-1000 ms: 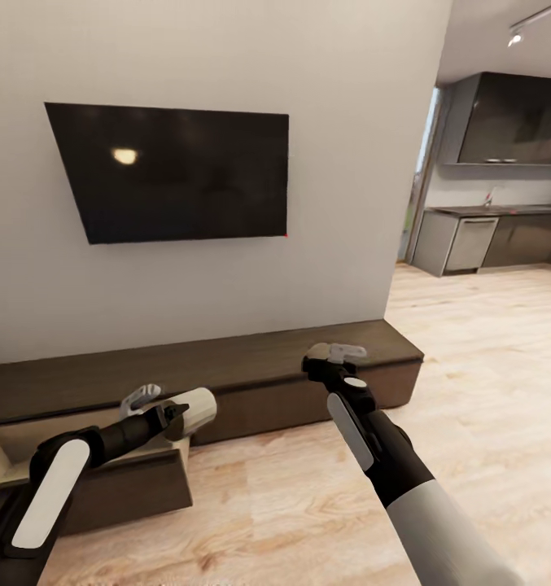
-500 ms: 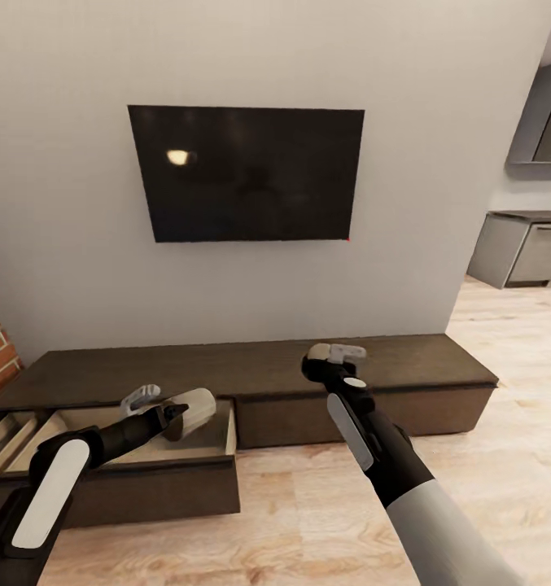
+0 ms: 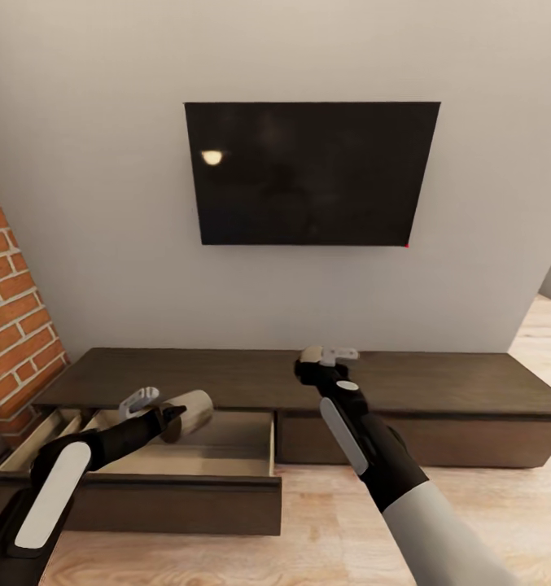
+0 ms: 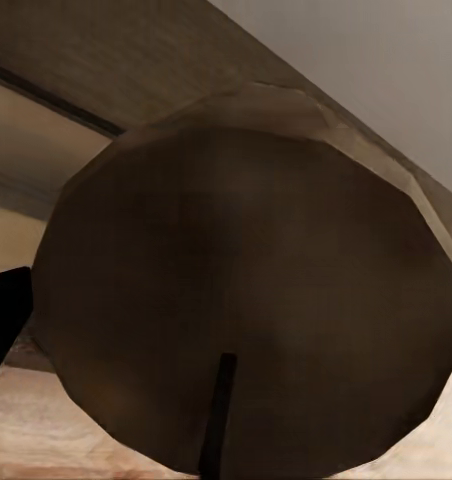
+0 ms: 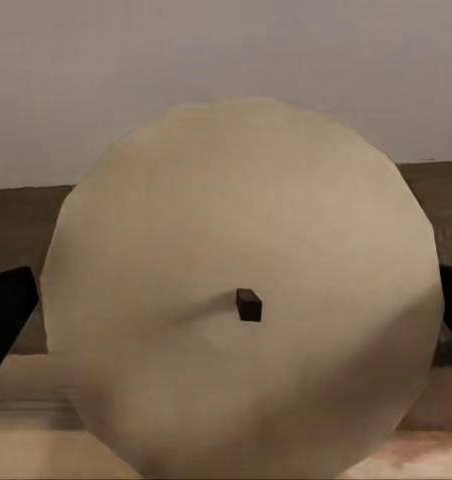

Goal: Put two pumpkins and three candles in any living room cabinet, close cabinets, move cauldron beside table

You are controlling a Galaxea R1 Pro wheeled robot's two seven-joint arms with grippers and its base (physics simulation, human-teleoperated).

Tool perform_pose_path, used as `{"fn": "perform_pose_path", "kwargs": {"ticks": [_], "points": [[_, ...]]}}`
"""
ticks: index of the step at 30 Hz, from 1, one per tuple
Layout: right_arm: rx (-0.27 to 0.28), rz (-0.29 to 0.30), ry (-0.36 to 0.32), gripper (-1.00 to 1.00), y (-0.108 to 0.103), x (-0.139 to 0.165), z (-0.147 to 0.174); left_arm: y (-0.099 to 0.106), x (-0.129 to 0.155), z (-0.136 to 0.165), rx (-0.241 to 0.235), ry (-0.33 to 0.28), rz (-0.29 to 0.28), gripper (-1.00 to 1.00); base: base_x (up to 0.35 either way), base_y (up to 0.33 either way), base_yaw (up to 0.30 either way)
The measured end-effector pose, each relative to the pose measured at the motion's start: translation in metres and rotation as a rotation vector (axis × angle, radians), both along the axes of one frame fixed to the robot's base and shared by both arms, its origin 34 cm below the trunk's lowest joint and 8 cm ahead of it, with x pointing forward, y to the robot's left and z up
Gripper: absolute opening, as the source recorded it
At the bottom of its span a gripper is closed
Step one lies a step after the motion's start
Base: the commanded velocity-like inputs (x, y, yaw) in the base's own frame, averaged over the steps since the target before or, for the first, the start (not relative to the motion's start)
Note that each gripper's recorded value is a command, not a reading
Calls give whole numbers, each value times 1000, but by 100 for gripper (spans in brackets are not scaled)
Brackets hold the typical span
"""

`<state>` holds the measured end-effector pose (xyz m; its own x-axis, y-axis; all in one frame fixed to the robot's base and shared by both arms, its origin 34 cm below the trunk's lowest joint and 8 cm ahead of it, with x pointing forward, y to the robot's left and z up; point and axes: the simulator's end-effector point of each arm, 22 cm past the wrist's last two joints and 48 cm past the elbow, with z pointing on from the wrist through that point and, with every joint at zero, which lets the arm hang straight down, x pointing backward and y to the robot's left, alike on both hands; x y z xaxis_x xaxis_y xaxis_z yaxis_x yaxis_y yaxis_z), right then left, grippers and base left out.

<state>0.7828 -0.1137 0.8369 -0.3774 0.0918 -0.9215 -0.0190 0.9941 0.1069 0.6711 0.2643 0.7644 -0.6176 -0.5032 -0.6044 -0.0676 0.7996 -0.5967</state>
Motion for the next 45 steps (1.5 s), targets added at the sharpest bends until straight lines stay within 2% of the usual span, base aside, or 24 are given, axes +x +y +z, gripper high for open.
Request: {"fn": "perform_pose_path", "kwargs": {"ticks": [2, 6, 17, 18, 19, 29, 45], "points": [[-1, 5, 2, -100, 2, -1, -2, 3, 2, -1, 5, -5, 11, -100, 16, 332, 17], [-1, 11, 7, -100, 5, -4, -5, 11, 3, -7, 67, -5, 26, -100, 4, 335, 5], [2, 13, 9, -100, 7, -5, -7, 13, 3, -9, 90, -5, 28, -100, 60, 299, -10], [14, 17, 8, -100, 11, -6, -6, 15, 3, -10, 100, -3, 30, -100, 26, 28, -70], [5, 14, 8, -100, 9, -5, -6, 12, 3, -8, 83, -7, 29, -100, 17, 18, -45], [7, 15, 7, -100, 11, -6, -6, 14, 3, -7, 86, -8, 32, -100, 62, 173, -18], [6, 15, -2, -100, 10, -8, 0, 12, 3, -1, 84, -21, 27, -100, 138, 309, -193]]}}
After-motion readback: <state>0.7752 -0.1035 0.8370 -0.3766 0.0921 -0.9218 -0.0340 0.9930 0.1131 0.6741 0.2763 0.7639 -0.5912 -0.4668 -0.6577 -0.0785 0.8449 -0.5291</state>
